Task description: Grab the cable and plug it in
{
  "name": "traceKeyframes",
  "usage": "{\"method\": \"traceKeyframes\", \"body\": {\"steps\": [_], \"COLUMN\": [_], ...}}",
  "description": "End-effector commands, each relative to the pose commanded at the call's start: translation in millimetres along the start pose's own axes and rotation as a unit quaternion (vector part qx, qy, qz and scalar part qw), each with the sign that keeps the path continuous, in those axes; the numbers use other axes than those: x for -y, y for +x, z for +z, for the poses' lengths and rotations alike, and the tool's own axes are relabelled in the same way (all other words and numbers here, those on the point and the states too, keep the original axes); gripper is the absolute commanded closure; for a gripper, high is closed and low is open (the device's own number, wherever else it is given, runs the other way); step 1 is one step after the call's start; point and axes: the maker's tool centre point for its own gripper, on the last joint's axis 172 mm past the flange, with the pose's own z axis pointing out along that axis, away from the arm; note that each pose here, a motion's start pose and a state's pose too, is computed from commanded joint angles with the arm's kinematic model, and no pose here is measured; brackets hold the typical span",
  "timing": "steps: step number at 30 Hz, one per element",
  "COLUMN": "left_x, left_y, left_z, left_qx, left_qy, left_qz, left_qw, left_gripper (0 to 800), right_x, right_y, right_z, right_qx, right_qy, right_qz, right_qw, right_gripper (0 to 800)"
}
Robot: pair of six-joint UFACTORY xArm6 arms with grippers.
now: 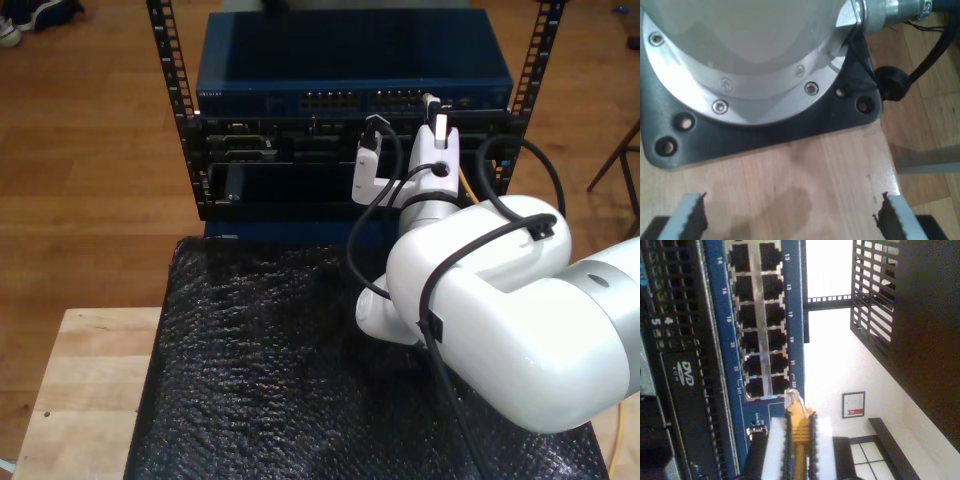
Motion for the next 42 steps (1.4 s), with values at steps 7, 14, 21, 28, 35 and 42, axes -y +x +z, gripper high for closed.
{"method": "traceKeyframes", "body": {"steps": [7,14,21,28,35,42], "left_x": [0.0,0.0,0.0,0.0,0.0,0.0], "left_y": [0.2,0.2,0.0,0.2,0.2,0.2], "left_z": [0.3,0.3,0.0,0.3,0.3,0.3], "left_qx": [-0.001,-0.001,0.0,-0.001,-0.001,-0.001], "left_qy": [0.0,0.0,0.0,0.0,0.0,0.0], "left_qz": [0.0,0.0,0.0,0.0,0.0,0.0], "left_qw": [1.0,1.0,1.0,1.0,1.0,1.0], "left_gripper": [1,1,1,1,1,1], "right_x": [2.7,3.3,4.2,3.2,2.0,0.1], "right_y": [-0.5,0.0,-0.1,3.6,3.9,4.8], "right_z": [2.9,3.6,4.7,6.3,6.9,7.8], "right_qx": [0.0,0.0,-0.001,-0.009,-0.008,-0.009], "right_qy": [0.006,0.007,0.009,0.008,0.007,0.005], "right_qz": [0.001,0.003,0.009,0.01,0.011,0.012], "right_qw": [1.0,1.0,1.0,1.0,1.0,1.0], "right_gripper": [800,800,800,800,800,800]}}
